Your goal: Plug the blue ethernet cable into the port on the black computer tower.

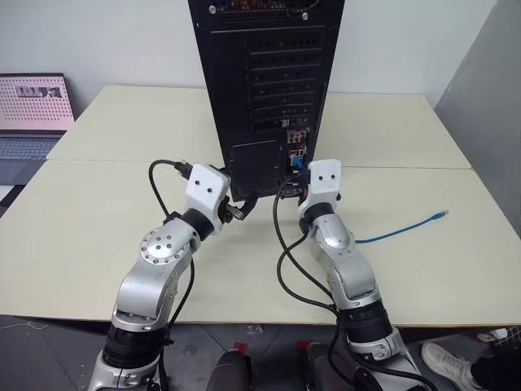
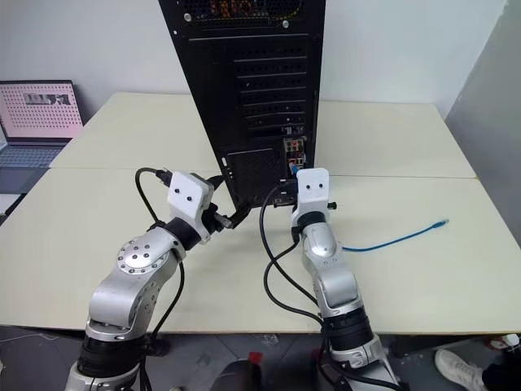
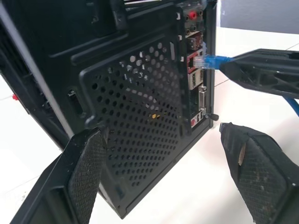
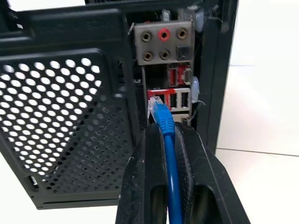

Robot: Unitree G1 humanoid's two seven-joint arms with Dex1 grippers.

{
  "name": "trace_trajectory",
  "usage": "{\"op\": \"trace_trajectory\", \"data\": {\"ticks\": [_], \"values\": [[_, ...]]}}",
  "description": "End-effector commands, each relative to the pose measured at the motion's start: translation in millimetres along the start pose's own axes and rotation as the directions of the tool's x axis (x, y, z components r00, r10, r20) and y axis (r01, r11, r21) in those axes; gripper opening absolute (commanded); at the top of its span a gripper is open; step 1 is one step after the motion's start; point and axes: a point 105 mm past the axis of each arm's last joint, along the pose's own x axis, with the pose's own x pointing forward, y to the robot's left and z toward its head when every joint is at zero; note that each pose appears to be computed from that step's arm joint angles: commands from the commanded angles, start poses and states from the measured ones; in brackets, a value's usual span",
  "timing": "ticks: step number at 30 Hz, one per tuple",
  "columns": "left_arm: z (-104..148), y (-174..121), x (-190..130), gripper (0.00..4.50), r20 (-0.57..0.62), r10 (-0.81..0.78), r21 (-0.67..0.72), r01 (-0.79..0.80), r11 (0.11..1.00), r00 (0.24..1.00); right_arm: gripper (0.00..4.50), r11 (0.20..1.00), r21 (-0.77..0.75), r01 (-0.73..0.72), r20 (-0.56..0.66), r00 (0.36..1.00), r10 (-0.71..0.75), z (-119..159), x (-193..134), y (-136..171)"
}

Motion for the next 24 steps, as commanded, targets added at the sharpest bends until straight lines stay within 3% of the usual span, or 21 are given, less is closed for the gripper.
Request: {"op": "trace_trajectory", "data": {"ticks": [1, 24], "values": [[12.6, 5.1, -0.1, 4.03, 0.043, 0.010, 0.022, -0.011, 1.000, 0.999, 0.00, 0.999, 0.026, 0.018, 0.081, 0.997, -0.020, 23.1, 6.3, 3.2], [10.6, 8.7, 1.1, 4.03, 0.043, 0.006, 0.045, -0.008, 0.999, 0.999, 0.00, 0.998, 0.029, -0.053, 0.079, 0.996, 0.051, 25.5, 12.3, 17.0]]}}
